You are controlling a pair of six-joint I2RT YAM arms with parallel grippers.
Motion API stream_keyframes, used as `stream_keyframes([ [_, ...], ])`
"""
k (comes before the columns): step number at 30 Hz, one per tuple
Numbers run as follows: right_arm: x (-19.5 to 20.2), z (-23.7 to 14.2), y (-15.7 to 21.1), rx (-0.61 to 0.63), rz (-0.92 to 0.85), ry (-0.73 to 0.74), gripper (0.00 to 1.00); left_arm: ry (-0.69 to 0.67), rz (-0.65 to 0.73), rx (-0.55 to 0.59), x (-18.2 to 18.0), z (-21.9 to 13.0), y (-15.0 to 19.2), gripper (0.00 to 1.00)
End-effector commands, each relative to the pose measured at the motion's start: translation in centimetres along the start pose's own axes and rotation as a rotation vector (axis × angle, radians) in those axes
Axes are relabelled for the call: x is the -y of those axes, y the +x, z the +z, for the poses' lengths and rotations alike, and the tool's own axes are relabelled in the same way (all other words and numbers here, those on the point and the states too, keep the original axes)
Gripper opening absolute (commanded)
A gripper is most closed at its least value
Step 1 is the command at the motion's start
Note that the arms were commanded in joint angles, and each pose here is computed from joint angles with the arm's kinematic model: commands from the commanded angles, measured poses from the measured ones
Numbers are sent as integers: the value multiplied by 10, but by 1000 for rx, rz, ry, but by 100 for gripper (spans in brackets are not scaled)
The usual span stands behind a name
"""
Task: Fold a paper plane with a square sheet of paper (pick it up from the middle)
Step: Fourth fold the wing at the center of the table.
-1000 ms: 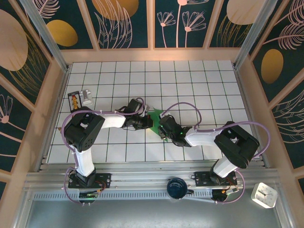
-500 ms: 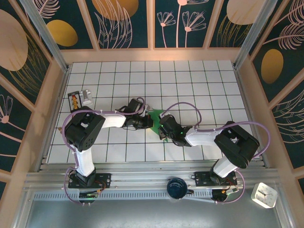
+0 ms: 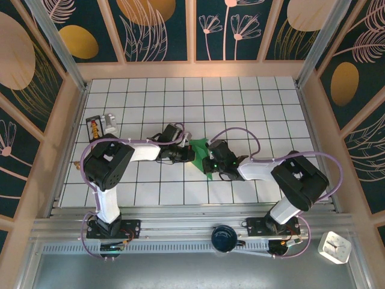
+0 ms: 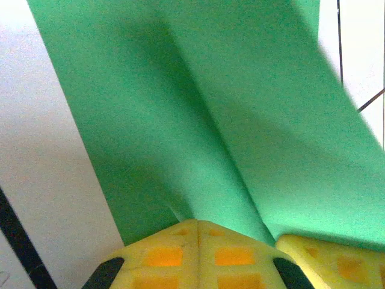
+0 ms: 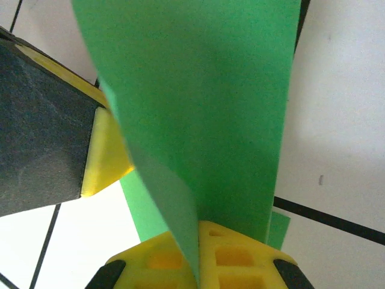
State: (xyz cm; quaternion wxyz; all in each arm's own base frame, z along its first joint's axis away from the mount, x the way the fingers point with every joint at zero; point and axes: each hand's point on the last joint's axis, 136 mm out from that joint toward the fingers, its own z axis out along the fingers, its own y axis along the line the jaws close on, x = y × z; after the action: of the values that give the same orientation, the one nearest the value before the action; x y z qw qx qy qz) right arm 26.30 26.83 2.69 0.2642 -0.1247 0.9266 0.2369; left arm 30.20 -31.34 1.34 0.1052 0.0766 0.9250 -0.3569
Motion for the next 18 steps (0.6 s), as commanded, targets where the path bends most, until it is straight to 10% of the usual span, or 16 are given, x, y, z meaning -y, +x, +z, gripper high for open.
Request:
stream_keyframes([
  [1, -5, 3, 1, -25, 59, -69, 0, -73, -24, -43, -24, 8, 13, 0],
  [18, 5, 9, 7, -66, 159, -140, 0, -70, -23, -37, -22, 7, 12, 0],
])
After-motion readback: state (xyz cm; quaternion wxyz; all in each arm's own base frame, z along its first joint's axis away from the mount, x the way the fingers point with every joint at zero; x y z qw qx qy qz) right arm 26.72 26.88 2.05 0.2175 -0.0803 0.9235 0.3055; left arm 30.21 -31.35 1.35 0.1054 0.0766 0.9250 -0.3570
